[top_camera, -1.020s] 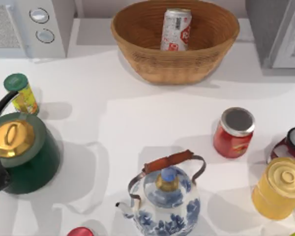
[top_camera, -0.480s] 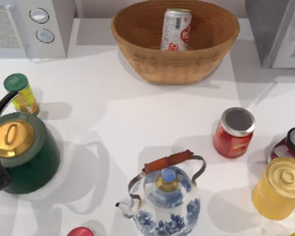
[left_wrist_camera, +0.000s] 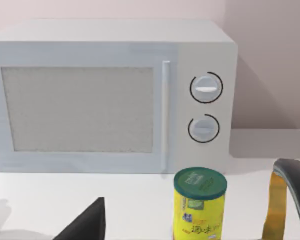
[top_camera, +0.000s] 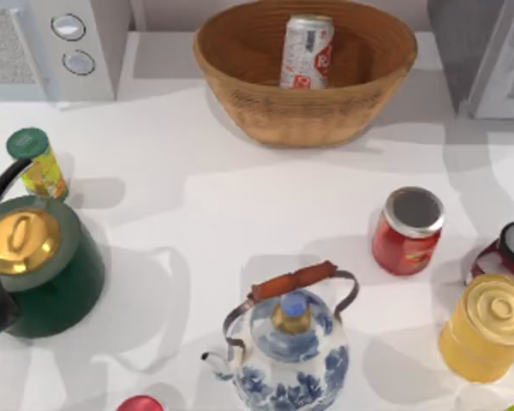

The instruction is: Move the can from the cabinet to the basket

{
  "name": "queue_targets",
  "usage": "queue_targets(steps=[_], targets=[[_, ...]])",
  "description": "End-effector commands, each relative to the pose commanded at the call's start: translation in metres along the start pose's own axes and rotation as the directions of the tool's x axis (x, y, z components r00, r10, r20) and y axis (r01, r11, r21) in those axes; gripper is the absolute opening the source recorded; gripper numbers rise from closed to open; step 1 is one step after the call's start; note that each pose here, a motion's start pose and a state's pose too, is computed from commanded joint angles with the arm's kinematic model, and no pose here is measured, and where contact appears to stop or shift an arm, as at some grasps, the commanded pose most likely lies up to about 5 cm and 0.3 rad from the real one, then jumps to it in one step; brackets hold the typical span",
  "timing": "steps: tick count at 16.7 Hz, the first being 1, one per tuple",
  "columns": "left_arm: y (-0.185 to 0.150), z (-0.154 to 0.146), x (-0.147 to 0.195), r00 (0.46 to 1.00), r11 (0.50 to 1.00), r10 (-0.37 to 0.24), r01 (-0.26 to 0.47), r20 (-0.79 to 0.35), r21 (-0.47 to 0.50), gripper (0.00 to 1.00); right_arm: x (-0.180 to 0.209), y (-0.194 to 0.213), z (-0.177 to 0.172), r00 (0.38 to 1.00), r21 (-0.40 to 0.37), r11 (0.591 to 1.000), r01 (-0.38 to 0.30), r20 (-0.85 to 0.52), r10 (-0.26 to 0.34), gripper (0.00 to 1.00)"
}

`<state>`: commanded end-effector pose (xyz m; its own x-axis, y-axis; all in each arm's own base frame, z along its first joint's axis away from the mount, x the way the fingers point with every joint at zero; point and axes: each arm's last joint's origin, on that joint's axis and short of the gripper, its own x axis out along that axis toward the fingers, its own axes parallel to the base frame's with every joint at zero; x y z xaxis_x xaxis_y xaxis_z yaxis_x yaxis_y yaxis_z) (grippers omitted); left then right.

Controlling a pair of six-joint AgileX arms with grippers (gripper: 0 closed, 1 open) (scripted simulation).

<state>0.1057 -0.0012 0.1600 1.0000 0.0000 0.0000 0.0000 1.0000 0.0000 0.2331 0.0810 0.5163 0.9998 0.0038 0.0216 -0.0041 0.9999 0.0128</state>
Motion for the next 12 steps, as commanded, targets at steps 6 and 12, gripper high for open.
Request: queue_targets(steps=[6,12], targets=[[0.000,0.000,0.000,1.000,1.000,0.000,0.000,0.000,0.000,1.00,-0.007,0.017,-0.006,1.000,-0.011,1.000,0.001,-0.022,-0.002,1.00],[0.000,0.000,0.000,1.000,1.000,0.000,0.000,0.000,0.000,1.00,0.004,0.008,0.001,0.999,-0.014,0.999,0.042,-0.001,-0.042,1.00]])
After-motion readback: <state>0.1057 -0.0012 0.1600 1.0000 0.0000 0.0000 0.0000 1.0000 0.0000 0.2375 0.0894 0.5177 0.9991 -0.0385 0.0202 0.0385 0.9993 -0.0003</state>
